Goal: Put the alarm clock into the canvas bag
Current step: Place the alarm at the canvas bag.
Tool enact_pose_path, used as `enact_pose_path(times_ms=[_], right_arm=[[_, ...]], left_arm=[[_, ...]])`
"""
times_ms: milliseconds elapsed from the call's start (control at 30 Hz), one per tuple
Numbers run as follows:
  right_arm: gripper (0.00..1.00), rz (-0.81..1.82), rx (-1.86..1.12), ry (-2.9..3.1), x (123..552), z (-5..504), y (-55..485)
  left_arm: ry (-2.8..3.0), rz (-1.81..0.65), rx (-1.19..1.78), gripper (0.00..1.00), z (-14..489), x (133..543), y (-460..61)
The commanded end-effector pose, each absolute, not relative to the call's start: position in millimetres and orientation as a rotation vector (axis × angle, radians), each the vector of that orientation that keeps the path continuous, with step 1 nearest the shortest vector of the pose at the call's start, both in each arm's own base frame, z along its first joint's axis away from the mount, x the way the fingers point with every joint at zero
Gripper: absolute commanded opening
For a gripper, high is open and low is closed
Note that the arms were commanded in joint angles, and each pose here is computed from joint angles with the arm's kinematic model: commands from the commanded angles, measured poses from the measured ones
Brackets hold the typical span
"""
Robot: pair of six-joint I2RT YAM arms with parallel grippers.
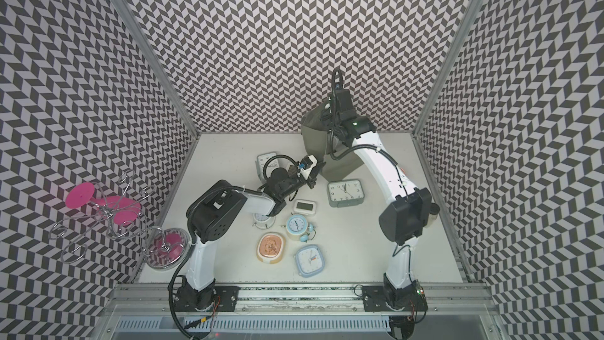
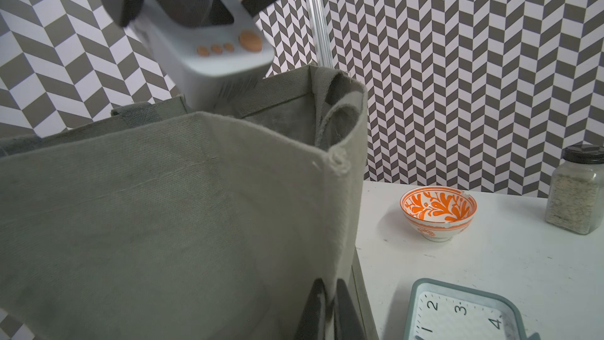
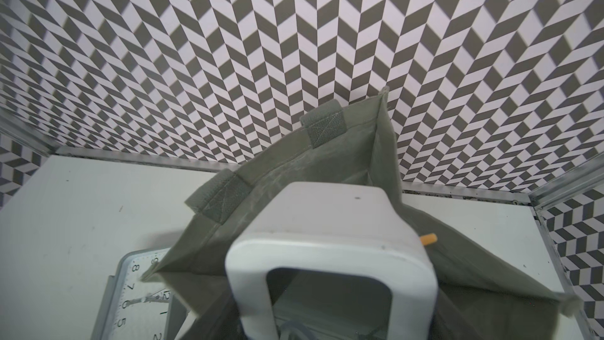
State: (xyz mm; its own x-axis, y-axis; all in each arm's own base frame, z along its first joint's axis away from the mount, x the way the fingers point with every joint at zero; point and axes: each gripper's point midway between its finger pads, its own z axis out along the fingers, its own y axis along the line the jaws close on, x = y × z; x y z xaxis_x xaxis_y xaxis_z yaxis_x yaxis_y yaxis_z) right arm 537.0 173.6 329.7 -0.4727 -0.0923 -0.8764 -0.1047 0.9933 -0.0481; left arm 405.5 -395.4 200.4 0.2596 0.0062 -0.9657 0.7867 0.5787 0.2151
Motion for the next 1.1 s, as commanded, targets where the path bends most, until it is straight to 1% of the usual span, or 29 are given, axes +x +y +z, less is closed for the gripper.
enact_pose_path(times_ms=[0, 167, 367, 500, 600, 667, 733, 800, 867, 1000, 1067], right_arm=[[0.61, 0.038, -0.175, 2.045, 559.4, 322.7, 171.3], [0.61, 0.000, -0.199, 2.162, 579.6, 261.0, 164.0], [0.61, 0.020, -0.246, 2.272, 590.9, 199.2, 161.8], [0.64, 0.048, -0.252, 2.348, 593.5, 161.2, 157.1], [0.69, 0.052, -0.243, 2.375, 594.9, 148.0, 155.2], [0.73, 0.066, -0.242, 2.377, 594.2, 149.2, 156.4], [0.79, 0.087, -0.238, 2.365, 592.8, 159.0, 158.3], [0.92, 0.117, -0.228, 2.337, 589.4, 178.4, 160.7], [1.00, 0.164, -0.242, 2.307, 583.5, 200.7, 166.3], [1.00, 0.251, -0.246, 2.238, 559.6, 257.0, 174.9], [0.99, 0.287, -0.233, 2.205, 540.1, 284.9, 176.1]], left_arm=[[1.185, -0.630, 0.818, 0.10, 206.0, 401.8, -399.8], [1.191, -0.625, 0.820, 0.10, 203.5, 402.7, -400.0], [1.199, -0.627, 0.824, 0.10, 198.0, 403.4, -400.9], [1.199, -0.623, 0.822, 0.10, 198.0, 406.0, -400.7], [1.201, -0.627, 0.818, 0.10, 198.1, 408.1, -400.3], [1.204, -0.629, 0.816, 0.10, 197.3, 409.0, -399.7], [1.205, -0.629, 0.817, 0.10, 196.5, 409.6, -399.4], [1.205, -0.630, 0.817, 0.10, 196.3, 409.9, -399.6], [1.207, -0.634, 0.814, 0.10, 196.1, 410.9, -399.6], [1.201, -0.645, 0.810, 0.10, 200.0, 411.8, -400.0], [1.200, -0.646, 0.808, 0.12, 203.2, 412.9, -399.9]])
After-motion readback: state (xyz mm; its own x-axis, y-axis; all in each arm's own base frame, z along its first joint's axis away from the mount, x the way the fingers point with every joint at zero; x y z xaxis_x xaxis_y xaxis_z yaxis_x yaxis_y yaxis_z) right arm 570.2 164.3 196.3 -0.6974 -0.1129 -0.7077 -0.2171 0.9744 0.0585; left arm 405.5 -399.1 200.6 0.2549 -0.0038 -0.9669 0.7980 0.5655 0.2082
